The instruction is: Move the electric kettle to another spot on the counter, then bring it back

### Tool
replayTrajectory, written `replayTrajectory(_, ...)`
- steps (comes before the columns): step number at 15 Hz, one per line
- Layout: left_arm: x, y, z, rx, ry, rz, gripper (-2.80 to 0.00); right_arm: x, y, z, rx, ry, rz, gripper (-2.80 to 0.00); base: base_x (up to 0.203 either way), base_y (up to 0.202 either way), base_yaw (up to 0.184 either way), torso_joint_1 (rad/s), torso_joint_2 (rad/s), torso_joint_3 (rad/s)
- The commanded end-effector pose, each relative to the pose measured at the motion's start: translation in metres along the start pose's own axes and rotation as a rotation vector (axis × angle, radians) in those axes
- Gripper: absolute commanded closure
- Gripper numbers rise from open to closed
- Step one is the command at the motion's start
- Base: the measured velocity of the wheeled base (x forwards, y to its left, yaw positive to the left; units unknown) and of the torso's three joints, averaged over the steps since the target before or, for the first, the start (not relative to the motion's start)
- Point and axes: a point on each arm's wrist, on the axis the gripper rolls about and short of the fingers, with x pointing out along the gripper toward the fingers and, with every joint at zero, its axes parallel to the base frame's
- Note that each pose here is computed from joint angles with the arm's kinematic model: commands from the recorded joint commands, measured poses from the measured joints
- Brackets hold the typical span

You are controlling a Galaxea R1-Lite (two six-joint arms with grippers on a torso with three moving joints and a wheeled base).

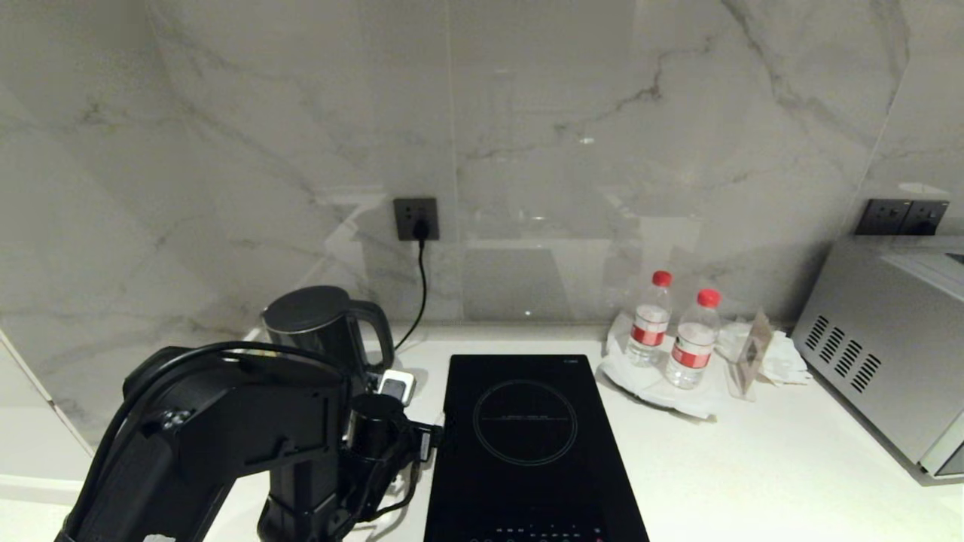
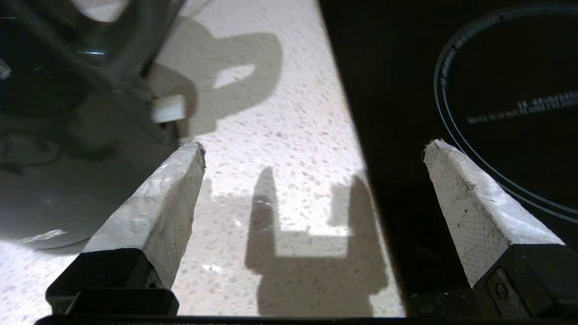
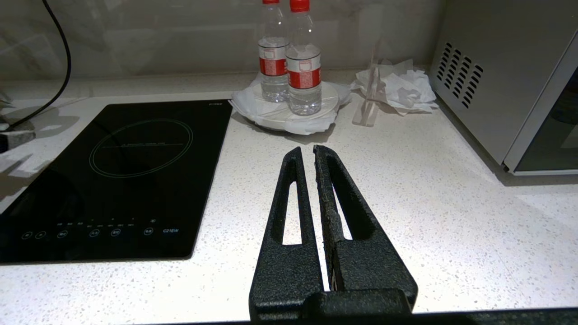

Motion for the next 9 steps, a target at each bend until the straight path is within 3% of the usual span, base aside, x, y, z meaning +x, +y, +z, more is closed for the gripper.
replayTrajectory(1, 0.003, -0.004, 0.0, 0.008, 0.001, -0.005, -2.8, 0.0, 0.0, 0.0, 0.0, 0.0, 0.0, 0.0, 0.0, 0.0, 0.0, 0.0, 0.0, 0.0)
replayTrajectory(4, -0.012, -0.008, -0.004, 0.03, 0.002, -0.032, -2.8, 0.0, 0.0, 0.0, 0.0, 0.0, 0.001, 0.0, 0.0, 0.0, 0.0, 0.0, 0.0, 0.0)
replayTrajectory(6, -0.021, -0.012, -0.004, 0.095, -0.036, -0.048, -2.8, 0.0, 0.0, 0.0, 0.0, 0.0, 0.0, 0.0, 0.0, 0.0, 0.0, 0.0, 0.0, 0.0)
replayTrajectory(9, -0.023, -0.014, -0.004, 0.1, -0.037, 0.007, -2.8, 0.0, 0.0, 0.0, 0.0, 0.0, 0.0, 0.0, 0.0, 0.0, 0.0, 0.0, 0.0, 0.0)
